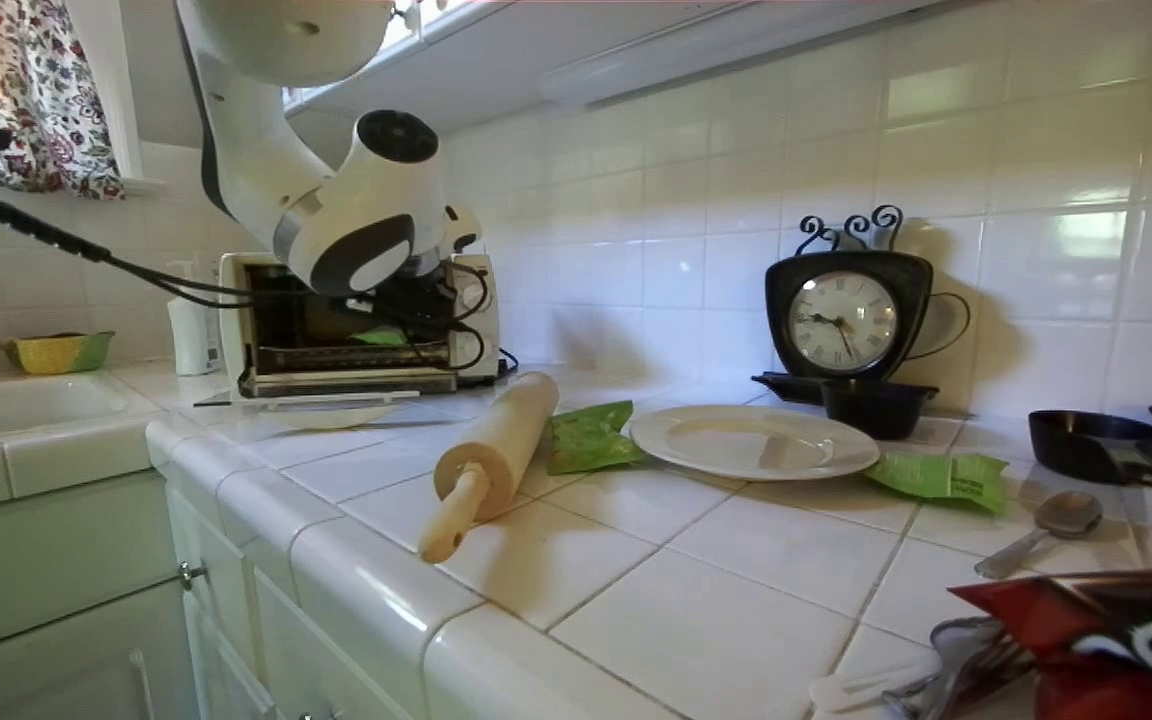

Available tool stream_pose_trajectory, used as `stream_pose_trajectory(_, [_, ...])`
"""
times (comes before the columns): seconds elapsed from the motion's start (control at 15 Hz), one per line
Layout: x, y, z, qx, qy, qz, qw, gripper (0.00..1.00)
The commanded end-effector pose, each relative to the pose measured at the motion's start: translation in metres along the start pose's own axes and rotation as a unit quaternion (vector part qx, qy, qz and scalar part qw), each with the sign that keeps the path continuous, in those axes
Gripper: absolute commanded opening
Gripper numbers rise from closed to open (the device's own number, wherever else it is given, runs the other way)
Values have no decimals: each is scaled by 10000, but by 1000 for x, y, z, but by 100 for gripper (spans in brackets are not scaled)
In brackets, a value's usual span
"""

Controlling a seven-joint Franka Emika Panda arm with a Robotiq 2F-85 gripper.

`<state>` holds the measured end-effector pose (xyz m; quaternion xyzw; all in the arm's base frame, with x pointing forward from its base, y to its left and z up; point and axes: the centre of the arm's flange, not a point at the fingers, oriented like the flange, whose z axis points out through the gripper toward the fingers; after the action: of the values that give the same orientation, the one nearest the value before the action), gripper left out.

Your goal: Open the oven and put the green packet into it

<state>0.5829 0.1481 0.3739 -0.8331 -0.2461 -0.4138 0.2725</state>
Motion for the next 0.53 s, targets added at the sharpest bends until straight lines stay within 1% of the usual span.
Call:
stream_pose_trajectory(0.0, [18, 6, 27, 65, 141, -139, 9998, 0])
stream_pose_trajectory(0.13, [23, 5, 33, 76, 143, -197, 9997, 0])
stream_pose_trajectory(0.2, [25, 4, 36, 75, 137, -203, 9997, 26])
stream_pose_trajectory(0.27, [25, 3, 39, 75, 132, -212, 9997, 27])
stream_pose_trajectory(0.4, [25, -1, 39, 102, 98, -204, 9997, 39])
stream_pose_trajectory(0.47, [22, -5, 39, 116, 60, -170, 9998, 47])
